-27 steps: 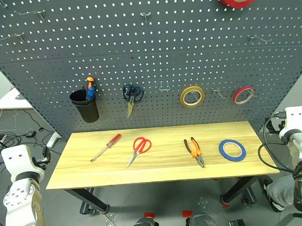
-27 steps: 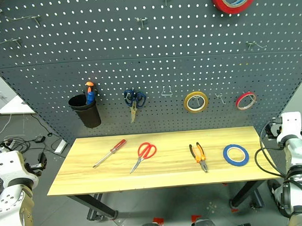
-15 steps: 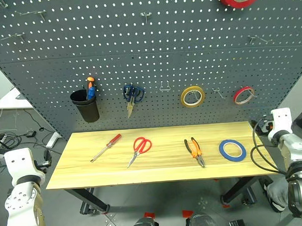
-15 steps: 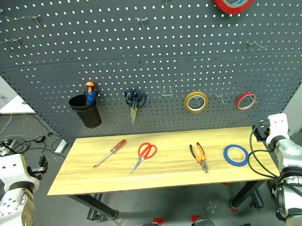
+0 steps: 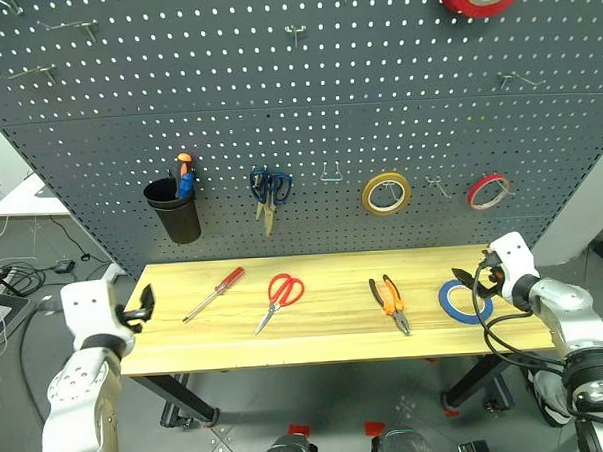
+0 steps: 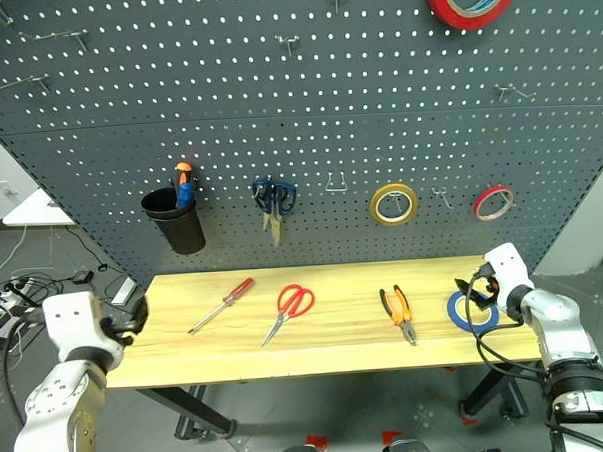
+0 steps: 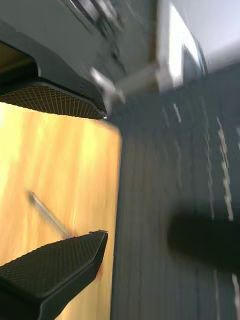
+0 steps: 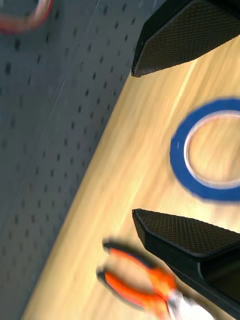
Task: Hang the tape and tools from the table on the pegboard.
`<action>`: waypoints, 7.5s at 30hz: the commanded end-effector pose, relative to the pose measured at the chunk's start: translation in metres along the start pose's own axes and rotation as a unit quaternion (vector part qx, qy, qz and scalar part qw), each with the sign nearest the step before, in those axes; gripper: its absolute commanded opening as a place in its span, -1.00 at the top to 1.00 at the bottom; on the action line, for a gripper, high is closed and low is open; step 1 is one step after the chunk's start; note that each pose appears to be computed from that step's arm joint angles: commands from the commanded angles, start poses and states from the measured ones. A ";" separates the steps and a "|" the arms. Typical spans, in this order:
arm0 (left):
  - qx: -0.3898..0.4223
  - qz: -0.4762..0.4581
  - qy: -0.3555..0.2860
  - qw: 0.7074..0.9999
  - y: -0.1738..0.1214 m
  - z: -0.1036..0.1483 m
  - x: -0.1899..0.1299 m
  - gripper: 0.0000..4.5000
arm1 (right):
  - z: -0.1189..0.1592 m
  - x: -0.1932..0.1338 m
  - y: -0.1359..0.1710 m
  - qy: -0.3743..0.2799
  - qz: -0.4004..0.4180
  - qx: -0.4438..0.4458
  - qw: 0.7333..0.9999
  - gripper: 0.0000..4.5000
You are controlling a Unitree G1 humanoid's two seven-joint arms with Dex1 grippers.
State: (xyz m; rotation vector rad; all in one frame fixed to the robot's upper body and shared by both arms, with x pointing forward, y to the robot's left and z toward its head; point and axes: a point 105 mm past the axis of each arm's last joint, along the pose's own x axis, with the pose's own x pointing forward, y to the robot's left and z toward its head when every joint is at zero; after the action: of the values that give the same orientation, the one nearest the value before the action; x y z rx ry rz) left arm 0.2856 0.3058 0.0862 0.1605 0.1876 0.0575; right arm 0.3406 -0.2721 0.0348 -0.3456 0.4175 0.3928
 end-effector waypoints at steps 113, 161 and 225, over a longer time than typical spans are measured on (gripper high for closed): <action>0.107 -0.514 -0.183 0.831 -0.211 0.093 -0.010 -0.68 | 0.198 0.013 0.034 -0.269 -0.134 -0.166 0.939 -0.15; 0.161 -0.460 -0.101 0.867 -0.156 0.043 -0.018 -0.68 | 0.069 0.102 0.122 0.186 0.011 0.098 0.978 -0.18; 0.038 -0.292 -0.129 0.947 -0.102 0.090 -0.001 -0.68 | 0.336 0.071 0.171 -0.386 -0.047 0.000 0.921 -0.60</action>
State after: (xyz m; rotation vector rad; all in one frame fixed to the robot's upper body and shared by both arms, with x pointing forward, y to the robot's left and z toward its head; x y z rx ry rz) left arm 0.3067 0.1917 0.1551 0.1629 -0.0132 -0.5677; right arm 0.4341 0.0297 0.2580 -0.2091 -0.4156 0.3864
